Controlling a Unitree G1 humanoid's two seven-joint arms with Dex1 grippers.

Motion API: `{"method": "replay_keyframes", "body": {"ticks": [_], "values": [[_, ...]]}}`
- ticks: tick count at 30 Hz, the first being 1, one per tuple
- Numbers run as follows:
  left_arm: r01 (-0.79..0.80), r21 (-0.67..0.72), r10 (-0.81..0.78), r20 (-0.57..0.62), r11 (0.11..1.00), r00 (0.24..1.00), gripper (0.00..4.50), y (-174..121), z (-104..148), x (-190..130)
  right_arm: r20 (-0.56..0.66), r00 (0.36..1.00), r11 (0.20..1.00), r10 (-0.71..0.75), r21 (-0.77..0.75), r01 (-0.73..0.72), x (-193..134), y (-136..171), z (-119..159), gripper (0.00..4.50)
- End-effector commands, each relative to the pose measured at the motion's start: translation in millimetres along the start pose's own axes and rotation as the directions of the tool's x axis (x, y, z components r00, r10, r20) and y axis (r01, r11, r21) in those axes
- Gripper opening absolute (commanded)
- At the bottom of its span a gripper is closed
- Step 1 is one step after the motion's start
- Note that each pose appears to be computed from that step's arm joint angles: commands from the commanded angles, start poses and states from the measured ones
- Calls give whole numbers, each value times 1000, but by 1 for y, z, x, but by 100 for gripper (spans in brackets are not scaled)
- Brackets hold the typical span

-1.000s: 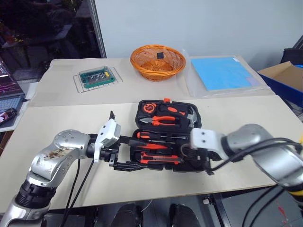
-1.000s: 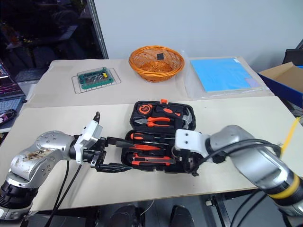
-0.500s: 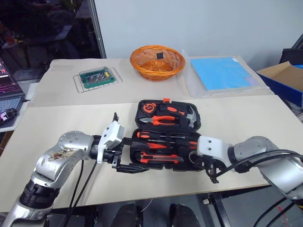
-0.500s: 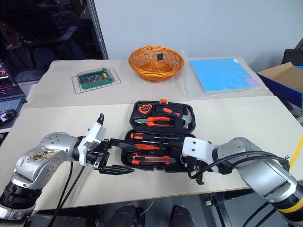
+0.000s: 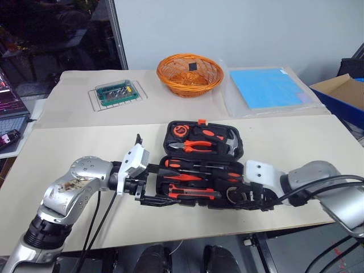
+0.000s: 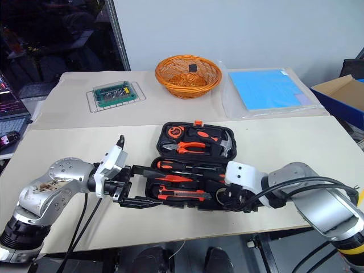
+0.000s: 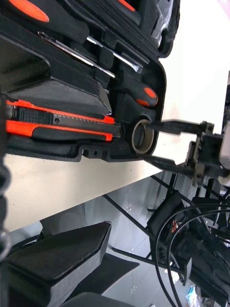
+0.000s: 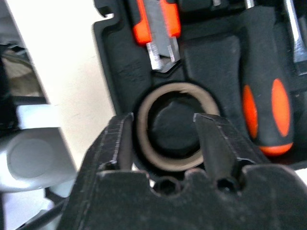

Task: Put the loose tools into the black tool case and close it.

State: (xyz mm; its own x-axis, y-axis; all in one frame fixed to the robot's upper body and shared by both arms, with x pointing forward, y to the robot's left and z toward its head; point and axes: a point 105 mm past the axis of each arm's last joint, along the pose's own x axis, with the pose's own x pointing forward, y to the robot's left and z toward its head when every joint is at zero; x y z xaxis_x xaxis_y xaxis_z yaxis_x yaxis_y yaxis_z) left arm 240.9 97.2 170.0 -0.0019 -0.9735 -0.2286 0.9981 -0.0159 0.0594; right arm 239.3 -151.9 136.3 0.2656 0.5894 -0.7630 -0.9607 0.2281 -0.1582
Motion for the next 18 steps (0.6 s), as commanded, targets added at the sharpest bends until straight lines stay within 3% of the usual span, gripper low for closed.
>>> {"method": "replay_keyframes", "body": {"ticks": [1,5,7,9,14,18], "values": [[-42,-34,44,65,999,997,380,12,12,-2,141,989,999,-46,7,46,-21,-6,25,233],[-228,-164,248,108,960,963,380,48,16,-5,297,926,967,-235,164,193,-35,-40,42,233],[-377,-283,412,73,882,908,380,81,15,-7,223,856,862,-467,329,385,-40,-84,29,233],[-541,-364,569,-36,758,821,380,117,9,-11,110,778,725,-618,462,510,-45,-119,11,233],[-693,-500,723,-176,519,668,380,166,0,-22,-3,725,565,-688,625,539,-44,-158,-5,233],[-726,-556,712,-306,406,632,380,185,-16,-18,-47,769,530,-637,698,482,-28,-177,-16,233]]}}
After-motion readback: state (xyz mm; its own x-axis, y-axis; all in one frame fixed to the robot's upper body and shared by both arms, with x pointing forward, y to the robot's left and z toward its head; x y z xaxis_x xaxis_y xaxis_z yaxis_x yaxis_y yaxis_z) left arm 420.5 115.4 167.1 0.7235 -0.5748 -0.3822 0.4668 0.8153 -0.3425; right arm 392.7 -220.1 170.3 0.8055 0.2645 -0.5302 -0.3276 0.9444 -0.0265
